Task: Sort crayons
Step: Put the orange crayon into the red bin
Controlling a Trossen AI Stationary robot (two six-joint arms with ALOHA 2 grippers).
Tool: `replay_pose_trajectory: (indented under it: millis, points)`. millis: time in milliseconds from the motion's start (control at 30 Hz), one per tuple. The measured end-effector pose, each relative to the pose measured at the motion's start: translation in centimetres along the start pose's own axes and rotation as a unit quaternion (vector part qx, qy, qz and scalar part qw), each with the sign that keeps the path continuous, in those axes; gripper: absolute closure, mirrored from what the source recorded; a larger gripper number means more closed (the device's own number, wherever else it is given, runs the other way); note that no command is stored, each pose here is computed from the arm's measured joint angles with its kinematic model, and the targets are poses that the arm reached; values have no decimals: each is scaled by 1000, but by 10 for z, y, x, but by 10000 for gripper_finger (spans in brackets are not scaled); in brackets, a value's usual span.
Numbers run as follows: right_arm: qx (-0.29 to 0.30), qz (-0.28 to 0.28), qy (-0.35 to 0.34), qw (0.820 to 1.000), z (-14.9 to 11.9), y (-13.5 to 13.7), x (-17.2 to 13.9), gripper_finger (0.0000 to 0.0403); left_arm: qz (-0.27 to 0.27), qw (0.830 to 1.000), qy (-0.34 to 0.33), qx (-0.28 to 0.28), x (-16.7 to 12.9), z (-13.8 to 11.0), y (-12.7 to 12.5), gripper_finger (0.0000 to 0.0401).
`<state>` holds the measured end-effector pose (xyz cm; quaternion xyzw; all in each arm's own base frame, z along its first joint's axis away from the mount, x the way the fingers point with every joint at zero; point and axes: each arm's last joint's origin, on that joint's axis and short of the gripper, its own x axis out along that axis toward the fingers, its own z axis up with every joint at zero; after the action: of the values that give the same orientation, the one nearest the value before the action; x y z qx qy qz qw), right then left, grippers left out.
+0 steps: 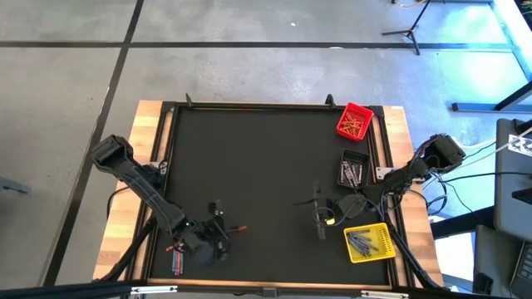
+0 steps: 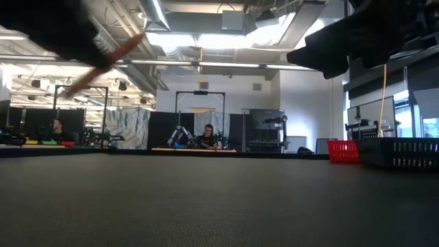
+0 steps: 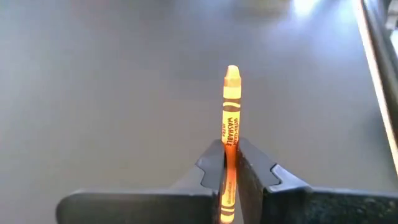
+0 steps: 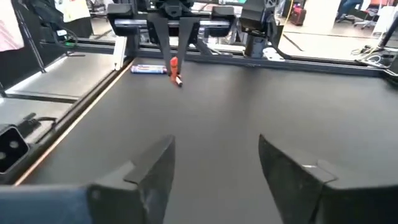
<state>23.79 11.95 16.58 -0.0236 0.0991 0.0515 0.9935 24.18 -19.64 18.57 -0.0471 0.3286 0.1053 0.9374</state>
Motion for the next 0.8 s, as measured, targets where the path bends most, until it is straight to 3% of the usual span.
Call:
replay_pose_trajectory:
  millis: [133,300,533,800]
  points:
    - [3,0,-6,1000,4,1,3,135,18,996,-90,-1,19,3,0,388]
    - [1,14,-8,1000,5,7,14,128,34,985,-168,28,45,8,-3,387]
    - [-12,32,-38,999,8,16,33,158,30,972,-226,52,71,22,2,387]
    - [-13,44,-74,996,20,25,50,198,10,960,-274,64,66,30,-4,387]
